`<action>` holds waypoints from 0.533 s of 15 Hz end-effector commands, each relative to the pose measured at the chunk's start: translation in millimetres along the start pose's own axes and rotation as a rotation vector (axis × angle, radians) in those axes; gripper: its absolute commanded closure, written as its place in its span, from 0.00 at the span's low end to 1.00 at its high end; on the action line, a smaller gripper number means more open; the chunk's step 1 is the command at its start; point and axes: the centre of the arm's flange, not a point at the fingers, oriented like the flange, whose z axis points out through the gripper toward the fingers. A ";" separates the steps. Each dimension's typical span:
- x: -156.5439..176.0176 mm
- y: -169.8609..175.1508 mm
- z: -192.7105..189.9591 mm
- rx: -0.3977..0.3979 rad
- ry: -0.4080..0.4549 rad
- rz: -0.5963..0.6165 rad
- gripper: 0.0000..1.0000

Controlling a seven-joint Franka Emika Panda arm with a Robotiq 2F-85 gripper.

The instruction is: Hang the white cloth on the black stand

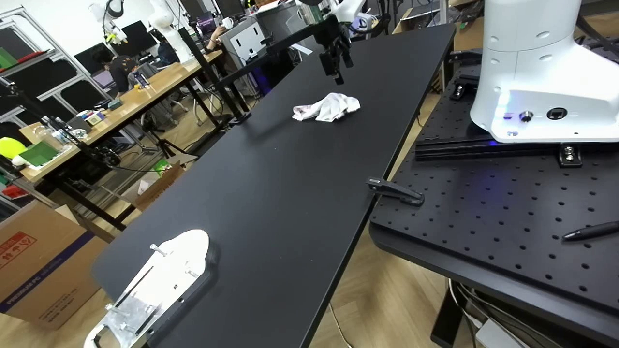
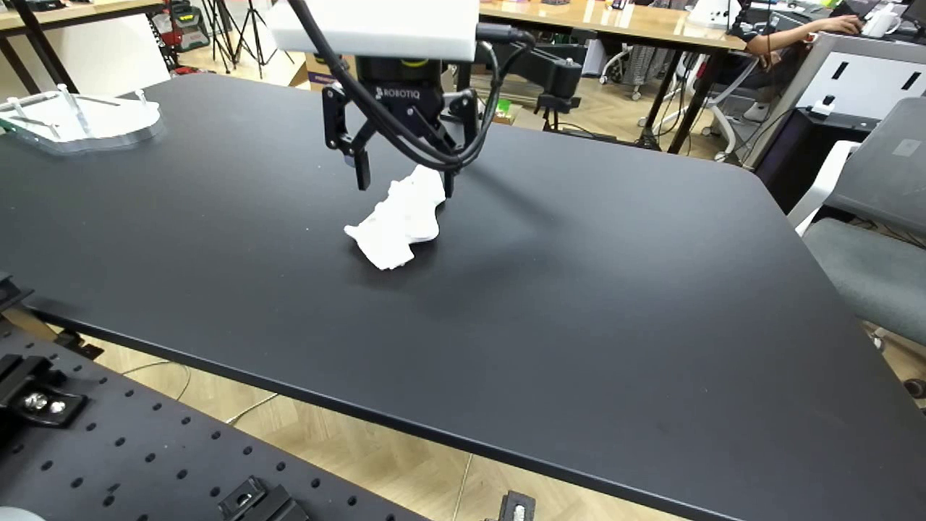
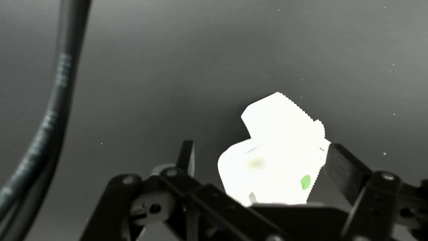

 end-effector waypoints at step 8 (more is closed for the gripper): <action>42.9 6.7 51.1 0.002 -0.035 -0.161 0.00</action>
